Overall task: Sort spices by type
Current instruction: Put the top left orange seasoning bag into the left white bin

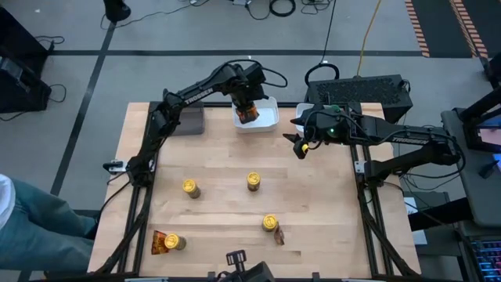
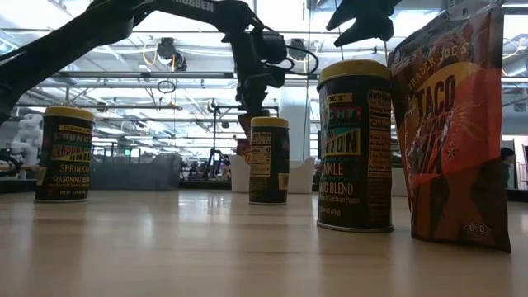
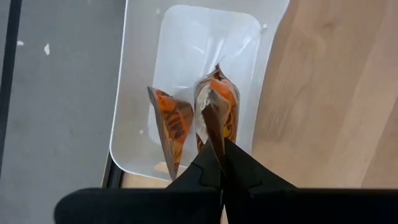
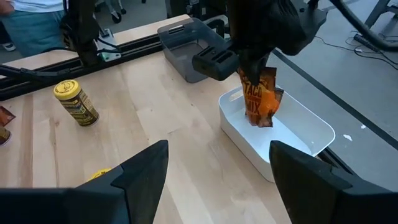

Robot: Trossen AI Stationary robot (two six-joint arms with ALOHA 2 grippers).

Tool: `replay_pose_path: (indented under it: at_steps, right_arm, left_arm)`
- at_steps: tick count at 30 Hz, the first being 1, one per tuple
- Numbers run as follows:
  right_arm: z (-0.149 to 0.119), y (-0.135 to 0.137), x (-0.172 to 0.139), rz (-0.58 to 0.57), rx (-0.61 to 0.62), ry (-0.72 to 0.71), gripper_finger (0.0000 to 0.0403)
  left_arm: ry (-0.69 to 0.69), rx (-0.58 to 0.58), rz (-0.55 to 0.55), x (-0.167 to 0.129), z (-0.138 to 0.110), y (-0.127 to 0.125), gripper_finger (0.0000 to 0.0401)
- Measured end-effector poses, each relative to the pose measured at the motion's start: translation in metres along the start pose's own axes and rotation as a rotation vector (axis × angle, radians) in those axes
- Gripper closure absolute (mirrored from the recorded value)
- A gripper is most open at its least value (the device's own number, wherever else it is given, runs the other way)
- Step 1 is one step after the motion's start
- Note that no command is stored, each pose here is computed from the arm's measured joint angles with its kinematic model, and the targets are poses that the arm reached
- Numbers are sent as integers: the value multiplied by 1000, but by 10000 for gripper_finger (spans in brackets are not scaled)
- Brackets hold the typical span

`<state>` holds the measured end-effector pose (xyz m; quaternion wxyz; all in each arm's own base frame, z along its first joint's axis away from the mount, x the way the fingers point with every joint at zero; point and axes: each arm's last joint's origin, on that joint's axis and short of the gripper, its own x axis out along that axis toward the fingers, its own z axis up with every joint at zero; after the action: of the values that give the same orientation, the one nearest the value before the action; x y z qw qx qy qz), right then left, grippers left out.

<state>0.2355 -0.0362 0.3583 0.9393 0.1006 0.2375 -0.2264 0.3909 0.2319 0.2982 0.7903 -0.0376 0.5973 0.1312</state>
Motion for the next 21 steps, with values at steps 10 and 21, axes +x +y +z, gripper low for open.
replay_pose_path:
  at_steps: [10,21]
  right_arm:
    - [0,1,0,3,15,1,140]
    - [0,1,0,5,18,2,140]
  left_arm:
    - [52,1,-10,15,-1,0,401]
    - [125,-13,-30,33,-5,5,401]
